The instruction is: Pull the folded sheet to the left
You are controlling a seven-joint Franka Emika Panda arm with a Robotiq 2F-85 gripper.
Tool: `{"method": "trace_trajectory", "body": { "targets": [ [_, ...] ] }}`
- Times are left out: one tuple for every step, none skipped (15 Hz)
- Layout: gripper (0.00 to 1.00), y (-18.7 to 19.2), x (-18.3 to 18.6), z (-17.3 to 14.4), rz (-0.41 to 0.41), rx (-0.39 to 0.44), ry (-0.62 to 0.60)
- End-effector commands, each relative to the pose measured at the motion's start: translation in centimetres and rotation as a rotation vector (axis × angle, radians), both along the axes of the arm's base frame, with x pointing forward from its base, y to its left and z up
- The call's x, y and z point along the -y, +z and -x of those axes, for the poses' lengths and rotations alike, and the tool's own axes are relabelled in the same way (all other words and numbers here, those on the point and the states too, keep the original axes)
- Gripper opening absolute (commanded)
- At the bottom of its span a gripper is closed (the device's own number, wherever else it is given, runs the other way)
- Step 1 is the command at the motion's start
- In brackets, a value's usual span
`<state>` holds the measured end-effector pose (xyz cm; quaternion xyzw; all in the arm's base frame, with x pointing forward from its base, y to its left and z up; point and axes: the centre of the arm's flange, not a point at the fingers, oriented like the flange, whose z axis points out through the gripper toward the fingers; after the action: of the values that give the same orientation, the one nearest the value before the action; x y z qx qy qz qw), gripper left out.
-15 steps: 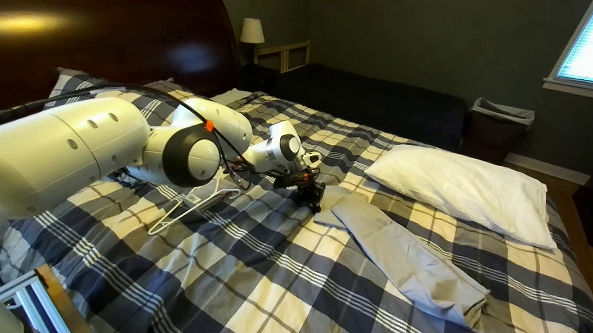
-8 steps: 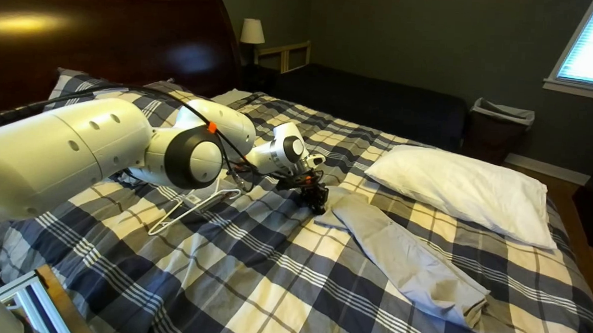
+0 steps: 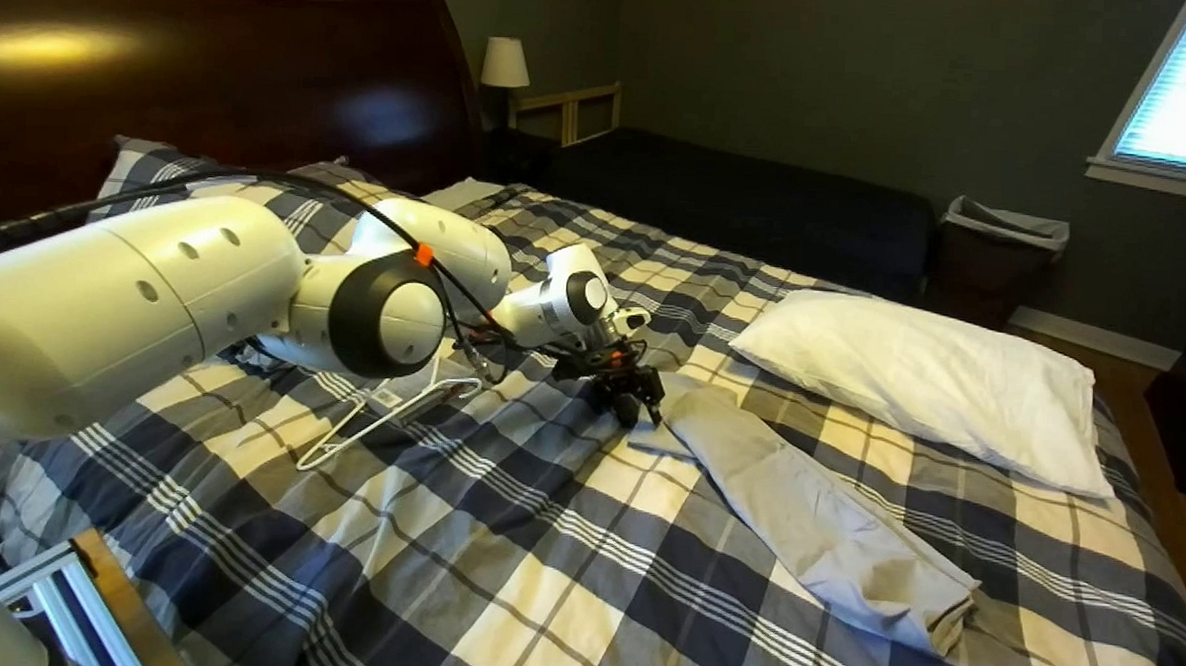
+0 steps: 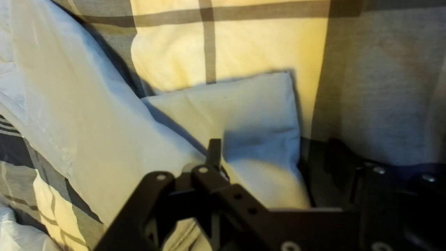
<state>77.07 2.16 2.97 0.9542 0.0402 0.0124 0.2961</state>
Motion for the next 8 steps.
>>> {"method": "trace_trajectory", "body": {
  "targets": [
    [1.00, -2.8, -0.6, -5.4, 0.005, -0.005, 0.000],
    [1.00, -2.9, -0.5, -5.6, 0.008, -0.005, -0.002],
    [1.00, -3.2, -0.1, -5.9, 0.012, -0.006, -0.006],
    [0.98, -3.4, 0.4, -6.1, 0.011, -0.009, -0.013],
    [0.96, -3.5, 0.8, -6.2, 0.013, -0.010, -0.020],
    [0.94, -3.6, 1.2, -6.2, 0.015, -0.011, -0.026],
    [0.91, -3.6, 1.6, -6.3, 0.016, -0.011, -0.032],
    [0.87, -3.7, 1.9, -6.3, 0.018, -0.011, -0.038]
  ]
}}
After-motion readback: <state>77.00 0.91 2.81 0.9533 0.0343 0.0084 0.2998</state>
